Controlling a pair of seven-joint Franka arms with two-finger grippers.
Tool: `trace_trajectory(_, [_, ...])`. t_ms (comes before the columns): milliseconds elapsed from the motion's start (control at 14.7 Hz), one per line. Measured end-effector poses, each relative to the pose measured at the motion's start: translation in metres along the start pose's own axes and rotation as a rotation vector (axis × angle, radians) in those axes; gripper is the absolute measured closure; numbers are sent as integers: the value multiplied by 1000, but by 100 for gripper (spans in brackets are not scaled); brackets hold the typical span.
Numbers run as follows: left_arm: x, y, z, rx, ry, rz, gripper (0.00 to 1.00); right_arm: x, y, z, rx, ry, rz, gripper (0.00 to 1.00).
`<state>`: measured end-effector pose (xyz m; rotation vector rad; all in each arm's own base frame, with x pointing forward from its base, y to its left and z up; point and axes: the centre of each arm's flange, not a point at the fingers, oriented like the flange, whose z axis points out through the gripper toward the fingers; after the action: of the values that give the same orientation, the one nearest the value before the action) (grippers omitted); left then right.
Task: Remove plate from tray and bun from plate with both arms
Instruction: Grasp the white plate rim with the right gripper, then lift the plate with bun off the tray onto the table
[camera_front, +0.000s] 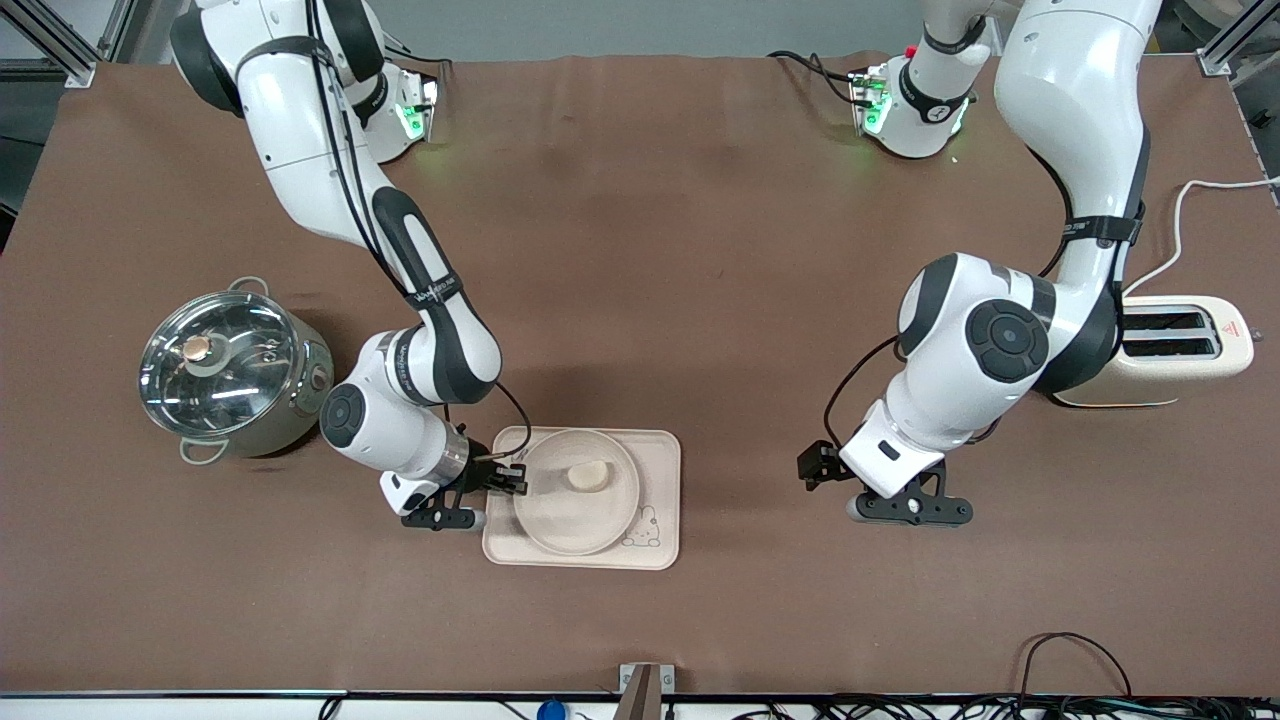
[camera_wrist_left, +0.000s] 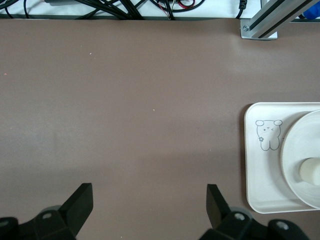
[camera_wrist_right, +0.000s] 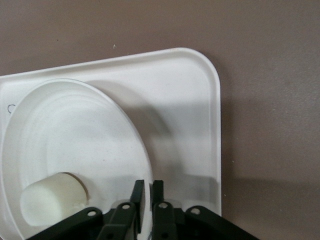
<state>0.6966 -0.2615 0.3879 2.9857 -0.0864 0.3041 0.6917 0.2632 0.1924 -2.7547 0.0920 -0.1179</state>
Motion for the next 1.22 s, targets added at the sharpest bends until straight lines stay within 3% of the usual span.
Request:
trace_trajectory(68, [0,1,0,-1,0,1,0,-1,0,3,-2,-4,-1,97])
trace_trajectory(272, [-2,1,1,3,-12,1,0,-1,-2,3,5,-7,2,96])
trace_trajectory(544, [-2,1,1,3,-14,2,0,7,-1,-7,98,-32,71,96])
trace_trajectory(612, [-2,1,1,3,-14,2,0,8,-2,-12,114,-48,72,96])
trace_trajectory(816, [-1,-1,0,4,-13,-1,0,1,-15,-35,152,-177,51,96])
trace_trajectory(951, [0,-2,-2,4,-9,-2,0,-6,-22,-56,168,-232,41,96])
trace_trajectory(1223, [2,-1,-12,2,4,-2,0,-50,-16,-74,113,-242,25,96])
